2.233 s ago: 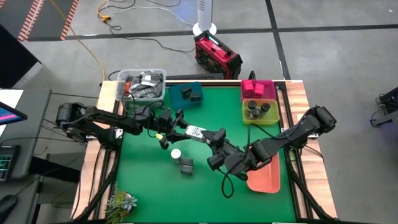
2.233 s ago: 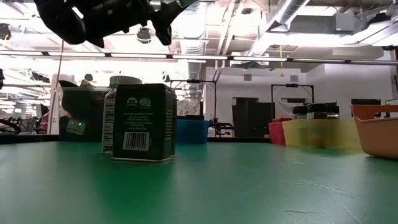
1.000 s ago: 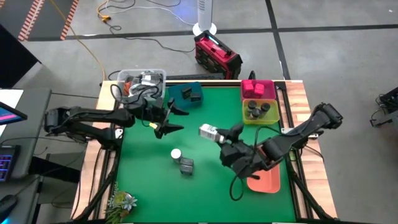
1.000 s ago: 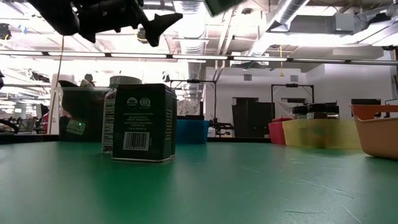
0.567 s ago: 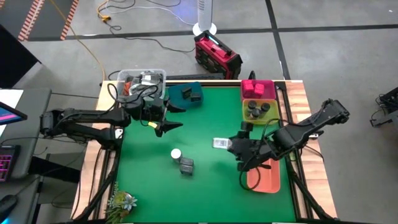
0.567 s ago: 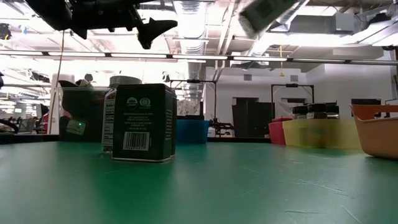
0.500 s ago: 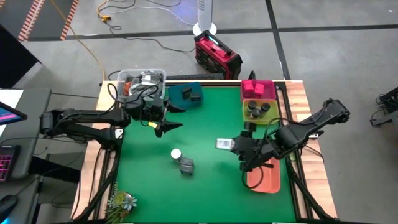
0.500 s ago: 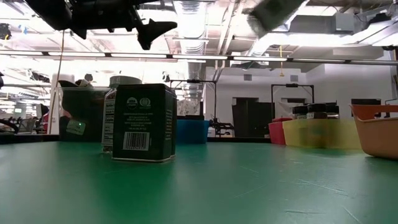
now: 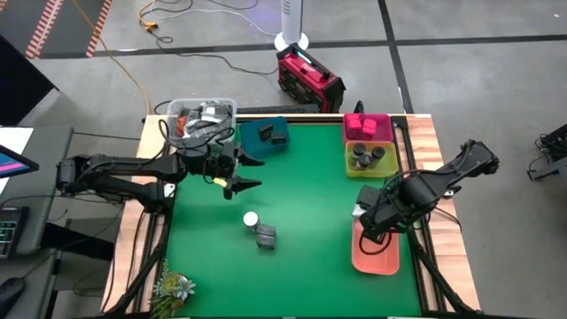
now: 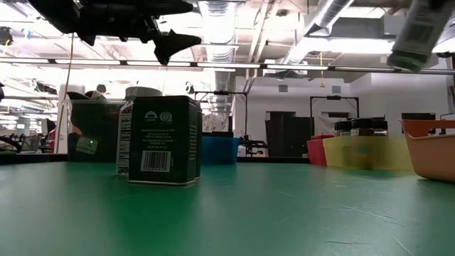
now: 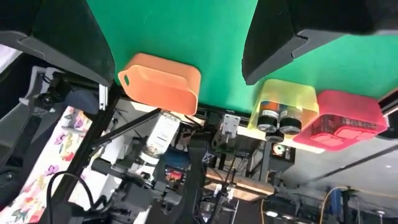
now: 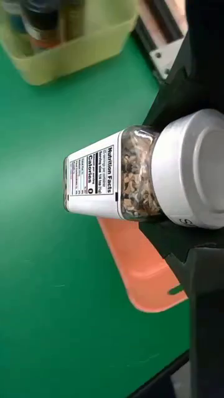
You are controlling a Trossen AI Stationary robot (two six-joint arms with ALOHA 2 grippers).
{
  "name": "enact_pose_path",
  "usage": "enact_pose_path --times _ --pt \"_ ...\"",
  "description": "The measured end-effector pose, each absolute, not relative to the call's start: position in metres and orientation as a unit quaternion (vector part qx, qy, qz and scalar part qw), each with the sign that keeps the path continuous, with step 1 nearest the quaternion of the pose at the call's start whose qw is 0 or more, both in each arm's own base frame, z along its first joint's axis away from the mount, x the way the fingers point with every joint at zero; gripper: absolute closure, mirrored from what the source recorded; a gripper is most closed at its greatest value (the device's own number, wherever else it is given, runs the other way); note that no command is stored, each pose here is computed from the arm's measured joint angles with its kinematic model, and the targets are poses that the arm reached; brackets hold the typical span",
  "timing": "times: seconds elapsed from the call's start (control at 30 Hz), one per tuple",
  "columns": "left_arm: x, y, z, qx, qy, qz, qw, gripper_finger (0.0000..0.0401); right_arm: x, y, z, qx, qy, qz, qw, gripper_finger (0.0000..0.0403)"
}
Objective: Sort spices by type
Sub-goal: Put the white seasoning into the orange bin
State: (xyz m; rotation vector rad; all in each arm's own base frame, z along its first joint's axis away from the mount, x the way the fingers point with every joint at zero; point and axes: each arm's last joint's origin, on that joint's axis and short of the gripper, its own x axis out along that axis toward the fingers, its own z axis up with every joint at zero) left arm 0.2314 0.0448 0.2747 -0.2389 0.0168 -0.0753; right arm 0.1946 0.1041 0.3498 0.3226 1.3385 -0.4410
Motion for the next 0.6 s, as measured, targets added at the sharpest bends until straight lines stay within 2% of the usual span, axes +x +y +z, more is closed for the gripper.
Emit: enact_pose_path --times 0.33,0.6 --pt "0.231 0.045 0.272 -0.115 0.019 -0.034 0.993 0.0065 0.193 0.108 0.31 0.151 0.685 -0.17 0.693 0.0179" --pt "0.231 0.045 0.273 -0.114 0.018 -0.034 0.993 0.0065 0.193 0.107 0.275 0.206 0.734 -0.148 0.629 0.0179"
